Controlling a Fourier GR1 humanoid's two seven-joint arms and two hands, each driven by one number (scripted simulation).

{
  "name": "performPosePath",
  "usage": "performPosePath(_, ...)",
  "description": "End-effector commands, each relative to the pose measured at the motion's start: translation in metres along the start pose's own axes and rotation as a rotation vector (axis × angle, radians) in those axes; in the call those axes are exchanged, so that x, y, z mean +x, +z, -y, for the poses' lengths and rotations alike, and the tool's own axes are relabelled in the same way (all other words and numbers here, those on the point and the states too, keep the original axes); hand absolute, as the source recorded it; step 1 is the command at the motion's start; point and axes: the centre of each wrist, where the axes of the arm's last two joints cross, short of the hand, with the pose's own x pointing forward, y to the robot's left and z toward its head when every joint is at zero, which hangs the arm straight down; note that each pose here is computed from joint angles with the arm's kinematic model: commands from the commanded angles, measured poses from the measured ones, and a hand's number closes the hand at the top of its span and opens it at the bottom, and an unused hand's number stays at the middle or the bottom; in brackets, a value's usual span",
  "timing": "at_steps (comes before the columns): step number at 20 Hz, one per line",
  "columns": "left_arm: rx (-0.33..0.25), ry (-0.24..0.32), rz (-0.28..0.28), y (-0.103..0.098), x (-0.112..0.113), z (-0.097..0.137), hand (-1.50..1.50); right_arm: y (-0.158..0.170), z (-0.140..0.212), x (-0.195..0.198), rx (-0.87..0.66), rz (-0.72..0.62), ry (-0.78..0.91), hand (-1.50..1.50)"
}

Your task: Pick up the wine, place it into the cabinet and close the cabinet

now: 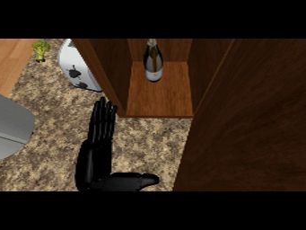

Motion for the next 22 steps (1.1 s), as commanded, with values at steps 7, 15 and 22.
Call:
performPosePath(7, 0.007, -0.035, -0.008, 0.042, 0.041, -0.052, -1.50, 0.024, -0.027, 0.049, 0.285, 0.075, -0.058, 1.50)
performPosePath(15, 0.033, -0.027, 0.016, 0.058, 0.058, -0.087, -1.50, -0.012, -0.053, 0.043, 0.331, 0.084, -0.096, 1.50)
performPosePath(22, 0.041, -0.030, 0.022, 0.050, 0.091, -0.119, -1.50, -0.042, -0.072, 0.043, 0.364, 0.067, -0.134, 1.50)
